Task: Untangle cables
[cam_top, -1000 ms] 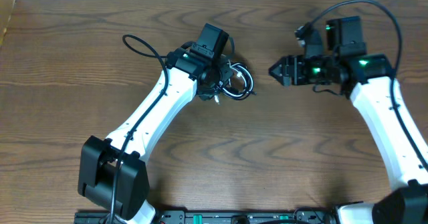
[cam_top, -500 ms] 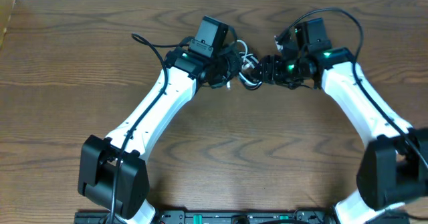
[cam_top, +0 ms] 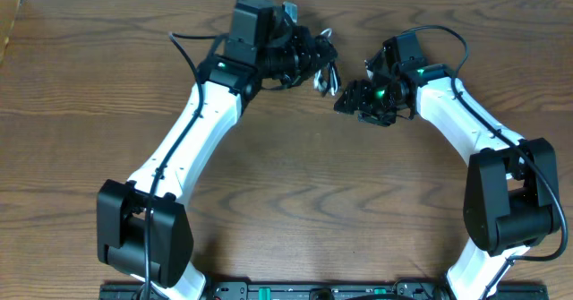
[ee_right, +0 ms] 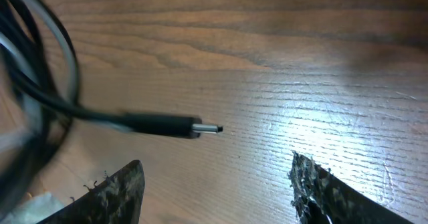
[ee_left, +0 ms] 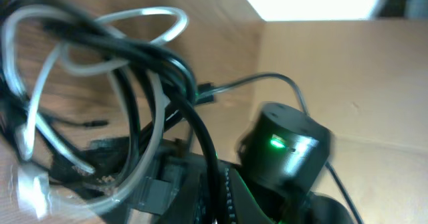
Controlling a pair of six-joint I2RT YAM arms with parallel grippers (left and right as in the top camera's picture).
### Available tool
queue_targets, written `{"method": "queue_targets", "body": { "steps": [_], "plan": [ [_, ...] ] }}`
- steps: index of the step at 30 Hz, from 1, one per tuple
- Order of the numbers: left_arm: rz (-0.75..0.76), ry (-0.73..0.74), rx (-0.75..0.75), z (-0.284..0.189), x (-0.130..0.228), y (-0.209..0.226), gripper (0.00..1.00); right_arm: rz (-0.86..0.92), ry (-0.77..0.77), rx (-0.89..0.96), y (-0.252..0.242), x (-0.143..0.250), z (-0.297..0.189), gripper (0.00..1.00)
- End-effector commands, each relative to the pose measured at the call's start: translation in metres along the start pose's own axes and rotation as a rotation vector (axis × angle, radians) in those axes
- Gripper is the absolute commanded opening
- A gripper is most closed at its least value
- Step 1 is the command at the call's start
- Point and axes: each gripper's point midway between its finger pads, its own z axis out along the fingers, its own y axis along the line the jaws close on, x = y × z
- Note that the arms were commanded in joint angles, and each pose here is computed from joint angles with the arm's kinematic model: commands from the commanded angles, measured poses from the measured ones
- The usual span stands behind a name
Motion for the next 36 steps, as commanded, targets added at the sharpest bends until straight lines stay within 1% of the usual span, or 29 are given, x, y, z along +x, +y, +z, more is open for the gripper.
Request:
{"method": "queue_targets", "body": {
  "steps": [1,4,6,8,11,14,19,23,25,27,29,32,36],
  "plan": [
    [0.024,0.114,0.115,-0.012,0.011,-0.022,0.07,0.004,-0.003,0.024,-0.004,0.002,0.003,0.67],
    [0.014,0.133,0.137,-0.018,0.009,-0.023,0.07,-0.021,-0.005,0.060,-0.011,0.002,0.002,0.67],
    [0.035,0.149,0.147,-0.020,0.011,-0.024,0.07,-0.043,0.000,0.075,-0.014,0.003,0.002,0.66],
    [0.074,0.161,0.140,-0.020,0.014,-0.020,0.08,-0.098,0.005,0.069,-0.014,0.004,0.000,0.64],
    [0.108,0.187,0.101,-0.019,0.022,-0.006,0.07,-0.219,0.020,0.008,-0.003,0.008,-0.013,0.63],
    [0.161,0.214,0.056,-0.020,0.031,0.009,0.08,-0.354,-0.002,-0.067,0.015,0.012,-0.040,0.64],
    [0.200,0.245,0.016,-0.022,0.040,0.023,0.07,-0.568,-0.129,-0.145,0.049,0.016,-0.102,0.66],
    [0.182,0.248,0.012,-0.022,0.041,0.023,0.07,-0.689,-0.221,-0.174,0.072,0.024,-0.137,0.62],
    [0.146,0.248,0.007,-0.022,0.041,0.023,0.07,-0.740,-0.231,-0.219,0.083,0.030,-0.145,0.59],
    [0.100,0.248,0.002,-0.022,0.041,0.023,0.07,-0.791,-0.209,-0.299,0.094,0.040,-0.146,0.54],
    [0.066,0.249,-0.002,-0.022,0.041,0.023,0.08,-0.801,-0.189,-0.324,0.096,0.043,-0.141,0.53],
    [0.026,0.256,0.000,-0.022,0.042,0.022,0.07,-0.792,-0.167,-0.336,0.094,0.039,-0.129,0.51],
    [0.016,0.285,0.027,-0.024,0.047,0.017,0.07,-0.801,-0.147,-0.384,0.094,0.031,-0.112,0.48]
  ]
}}
